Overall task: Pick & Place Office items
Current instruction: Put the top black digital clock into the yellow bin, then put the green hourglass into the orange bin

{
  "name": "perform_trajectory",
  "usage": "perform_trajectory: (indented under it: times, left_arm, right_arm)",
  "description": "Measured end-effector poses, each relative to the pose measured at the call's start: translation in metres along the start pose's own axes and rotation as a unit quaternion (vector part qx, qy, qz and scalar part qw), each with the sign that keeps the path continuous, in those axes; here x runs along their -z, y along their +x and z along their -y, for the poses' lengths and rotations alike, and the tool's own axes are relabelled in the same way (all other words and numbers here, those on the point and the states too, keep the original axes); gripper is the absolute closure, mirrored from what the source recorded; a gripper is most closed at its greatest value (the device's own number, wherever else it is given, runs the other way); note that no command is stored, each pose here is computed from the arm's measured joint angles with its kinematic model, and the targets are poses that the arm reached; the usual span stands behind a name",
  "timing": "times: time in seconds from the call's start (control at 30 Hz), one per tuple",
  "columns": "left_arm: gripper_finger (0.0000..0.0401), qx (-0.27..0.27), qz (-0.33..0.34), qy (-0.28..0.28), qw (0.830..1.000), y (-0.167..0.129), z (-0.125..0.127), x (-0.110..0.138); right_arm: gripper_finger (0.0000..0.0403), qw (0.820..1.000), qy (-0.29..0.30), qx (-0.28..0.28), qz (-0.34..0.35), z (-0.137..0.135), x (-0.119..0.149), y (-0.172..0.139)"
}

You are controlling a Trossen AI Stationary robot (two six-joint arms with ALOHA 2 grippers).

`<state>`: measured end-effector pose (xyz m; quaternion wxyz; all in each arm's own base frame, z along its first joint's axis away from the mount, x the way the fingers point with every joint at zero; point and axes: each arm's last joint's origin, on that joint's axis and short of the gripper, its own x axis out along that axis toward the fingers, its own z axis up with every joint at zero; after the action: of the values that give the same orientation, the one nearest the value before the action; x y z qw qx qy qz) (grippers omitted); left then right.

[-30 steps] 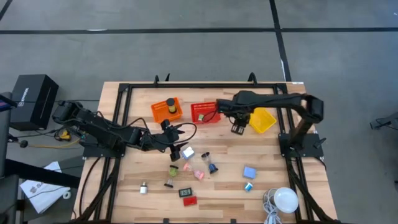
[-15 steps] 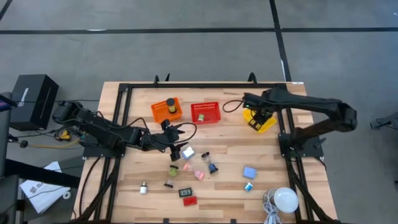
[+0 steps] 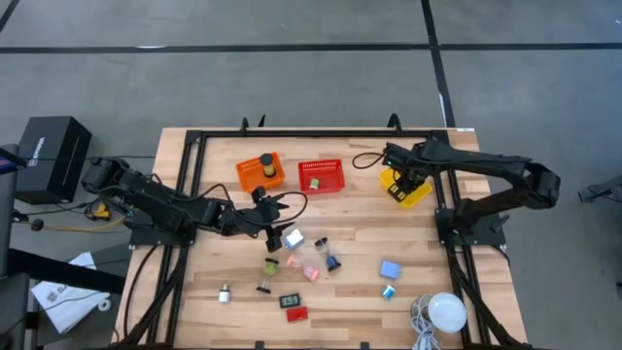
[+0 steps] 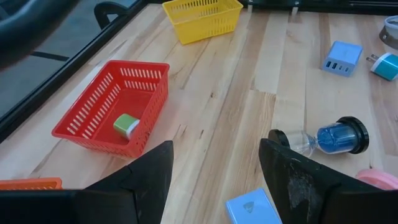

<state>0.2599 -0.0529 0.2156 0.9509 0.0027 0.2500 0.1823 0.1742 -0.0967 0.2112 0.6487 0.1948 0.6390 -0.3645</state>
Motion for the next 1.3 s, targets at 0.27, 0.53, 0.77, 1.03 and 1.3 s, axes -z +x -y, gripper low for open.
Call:
perform_trajectory:
  times: [0.27, 0.53, 0.77, 1.03, 1.3]
  left_arm:
    - [0.0170, 0.000, 0.000, 0.000, 1.000, 0.000, 0.000, 0.000]
    - [0.0170, 0.000, 0.001, 0.000, 1.000, 0.000, 0.000, 0.000]
    - [0.0170, 0.001, 0.003, -0.002, 1.000, 0.000, 0.000, -0.001]
    - [0.0170, 0.001, 0.003, -0.002, 1.000, 0.000, 0.000, -0.001]
    - [0.0170, 0.001, 0.005, -0.003, 1.000, 0.000, 0.000, -0.001]
  right_arm:
    - [0.0268, 0.999, 0.001, 0.010, -0.037, -0.001, -0.007, 0.019]
    - [0.0248, 0.999, -0.012, 0.013, -0.050, -0.006, -0.014, 0.030]
    - [0.0261, 0.997, -0.023, 0.018, -0.066, -0.009, -0.016, 0.038]
    - [0.0218, 0.996, -0.048, 0.017, -0.069, -0.011, -0.017, 0.040]
    - [0.0182, 0.996, -0.047, 0.018, -0.071, -0.010, -0.018, 0.039]
